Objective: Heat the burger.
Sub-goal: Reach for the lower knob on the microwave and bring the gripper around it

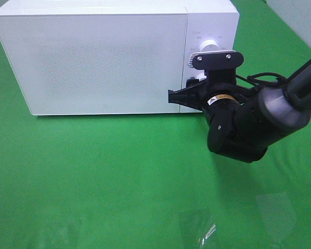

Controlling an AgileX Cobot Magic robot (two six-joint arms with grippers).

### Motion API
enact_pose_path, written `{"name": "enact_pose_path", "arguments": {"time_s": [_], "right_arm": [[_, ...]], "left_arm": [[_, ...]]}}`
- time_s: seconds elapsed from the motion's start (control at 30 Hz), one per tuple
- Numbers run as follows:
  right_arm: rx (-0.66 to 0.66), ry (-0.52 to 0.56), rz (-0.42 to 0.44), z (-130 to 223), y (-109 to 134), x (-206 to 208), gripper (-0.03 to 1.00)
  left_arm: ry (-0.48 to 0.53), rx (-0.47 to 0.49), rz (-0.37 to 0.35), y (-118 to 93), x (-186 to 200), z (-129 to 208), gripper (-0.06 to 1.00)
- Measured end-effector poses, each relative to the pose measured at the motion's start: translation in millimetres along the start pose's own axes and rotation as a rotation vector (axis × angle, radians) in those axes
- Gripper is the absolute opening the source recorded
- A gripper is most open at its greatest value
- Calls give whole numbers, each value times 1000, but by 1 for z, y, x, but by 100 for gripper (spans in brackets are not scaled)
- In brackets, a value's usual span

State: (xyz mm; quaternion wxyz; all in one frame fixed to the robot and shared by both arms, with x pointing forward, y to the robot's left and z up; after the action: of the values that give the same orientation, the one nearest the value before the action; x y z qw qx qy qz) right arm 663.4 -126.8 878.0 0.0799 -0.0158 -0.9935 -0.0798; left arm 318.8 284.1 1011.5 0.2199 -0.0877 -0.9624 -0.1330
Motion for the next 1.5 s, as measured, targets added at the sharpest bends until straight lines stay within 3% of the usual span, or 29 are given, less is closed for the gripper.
{"name": "enact_pose_path", "arguments": {"time_s": [0.07,0.57,0.63,0.67,0.7,0.8,0.87,0.9,0.93,1.0,1.03,1.07,1.1,1.13,1.2,1.27,1.5], "right_arm": [[0,-2,0,0,0,0,43],[-49,-1,-1,0,0,0,42],[-202,0,-7,0,1,1,42],[-202,0,-7,0,1,1,42],[-335,4,-9,1,1,1,42],[-393,4,-11,1,2,1,42],[-694,16,-29,3,4,2,42],[-694,16,-29,3,4,2,42],[-852,23,-39,3,5,2,43],[-911,27,-42,3,6,3,43],[-1044,37,-51,4,6,3,43],[-1044,37,-51,4,6,3,43],[-1149,42,-61,3,7,3,43],[-1149,42,-61,3,7,3,43],[-1289,48,-68,3,8,4,43],[-1348,51,-73,3,9,4,43],[-1489,45,-98,2,9,4,43]], "left_arm": [[0,0,0,0,0,0,99],[0,0,0,0,0,0,99],[0,0,0,0,0,0,99],[0,0,0,0,0,0,99],[0,0,0,0,0,0,99],[0,0,0,0,0,0,99],[0,0,0,0,0,0,99],[0,0,0,0,0,0,99],[0,0,0,0,0,0,99],[0,0,0,0,0,0,99],[0,0,0,0,0,0,99],[0,0,0,0,0,0,99],[0,0,0,0,0,0,99],[0,0,0,0,0,0,99],[0,0,0,0,0,0,99],[0,0,0,0,0,0,99],[0,0,0,0,0,0,99]]}}
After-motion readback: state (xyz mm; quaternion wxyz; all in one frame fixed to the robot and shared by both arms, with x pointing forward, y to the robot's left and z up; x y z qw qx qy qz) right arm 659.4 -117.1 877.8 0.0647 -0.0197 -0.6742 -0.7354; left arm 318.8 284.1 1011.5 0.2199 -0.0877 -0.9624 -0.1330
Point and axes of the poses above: a point on each arm's last joint axis where the gripper is mounted, x pointing back along that axis away from the gripper, y along the wrist's bending axis when the last joint is at zero, z = x × y, the point moved 10 cm from there along -x, pointing out along that axis toward the gripper, and after that the axes turned 12 degrees about -x, right-handed, at the moved point
